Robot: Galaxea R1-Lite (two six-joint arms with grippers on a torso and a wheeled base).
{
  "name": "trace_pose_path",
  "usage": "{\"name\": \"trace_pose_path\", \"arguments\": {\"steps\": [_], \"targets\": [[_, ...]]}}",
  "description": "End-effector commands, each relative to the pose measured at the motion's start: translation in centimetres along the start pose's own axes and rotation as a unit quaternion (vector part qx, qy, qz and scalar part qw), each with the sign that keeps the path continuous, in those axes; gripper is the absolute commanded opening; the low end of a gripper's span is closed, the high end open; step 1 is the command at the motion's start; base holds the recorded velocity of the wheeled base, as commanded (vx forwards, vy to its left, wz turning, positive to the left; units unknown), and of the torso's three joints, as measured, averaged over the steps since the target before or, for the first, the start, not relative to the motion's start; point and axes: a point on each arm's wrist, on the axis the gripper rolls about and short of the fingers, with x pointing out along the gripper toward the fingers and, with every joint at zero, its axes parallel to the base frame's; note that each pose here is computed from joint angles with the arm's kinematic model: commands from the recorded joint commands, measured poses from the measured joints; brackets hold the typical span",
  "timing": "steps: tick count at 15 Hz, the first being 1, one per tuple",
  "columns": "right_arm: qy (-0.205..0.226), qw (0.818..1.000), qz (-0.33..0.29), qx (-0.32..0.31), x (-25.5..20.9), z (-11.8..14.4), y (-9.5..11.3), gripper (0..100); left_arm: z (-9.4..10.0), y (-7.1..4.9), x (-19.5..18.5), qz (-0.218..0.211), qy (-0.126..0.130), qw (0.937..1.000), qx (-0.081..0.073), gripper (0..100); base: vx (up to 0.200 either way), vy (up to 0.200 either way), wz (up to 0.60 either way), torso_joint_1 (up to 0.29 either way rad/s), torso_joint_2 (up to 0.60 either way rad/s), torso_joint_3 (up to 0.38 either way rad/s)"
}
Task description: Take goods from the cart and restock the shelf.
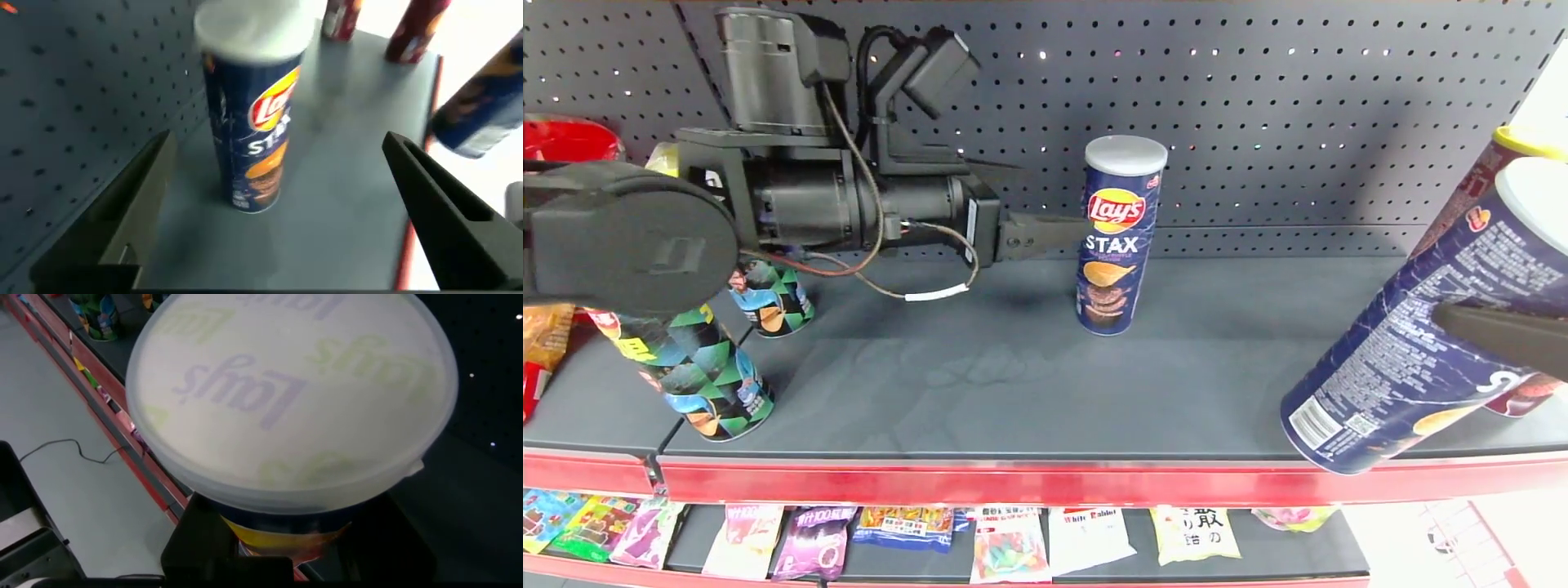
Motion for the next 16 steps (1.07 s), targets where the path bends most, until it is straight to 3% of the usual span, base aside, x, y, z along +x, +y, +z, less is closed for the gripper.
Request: {"name": "trace_pose_path", "arguments": {"steps": [1, 5, 10, 16], "targets": [[-0.001, 1.000, 0.000, 0.000, 0.0, 0.0, 0.0, 0, -1.7, 0.8, 2.0, -0.005, 0.019, 0.9998, -0.010, 100, 0.000, 0.000, 0.00, 0.000, 0.00, 0.000], [-0.001, 1.000, 0.000, 0.000, -0.1, 0.0, 0.0, 0, -2.3, 1.9, 3.1, -0.012, 0.018, 0.9997, -0.011, 100, 0.000, 0.000, 0.00, 0.000, 0.00, 0.000], [0.000, 1.000, -0.001, 0.001, 0.0, 0.0, 0.0, 0, -1.8, 3.7, 5.4, -0.008, -0.004, 1.0000, 0.003, 100, 0.000, 0.000, 0.00, 0.000, 0.00, 0.000], [0.001, 1.000, -0.001, 0.001, 0.0, -0.1, 0.0, 0, -2.7, 3.8, 6.7, -0.029, -0.001, 0.9996, -0.001, 100, 0.000, 0.000, 0.00, 0.000, 0.00, 0.000]]}}
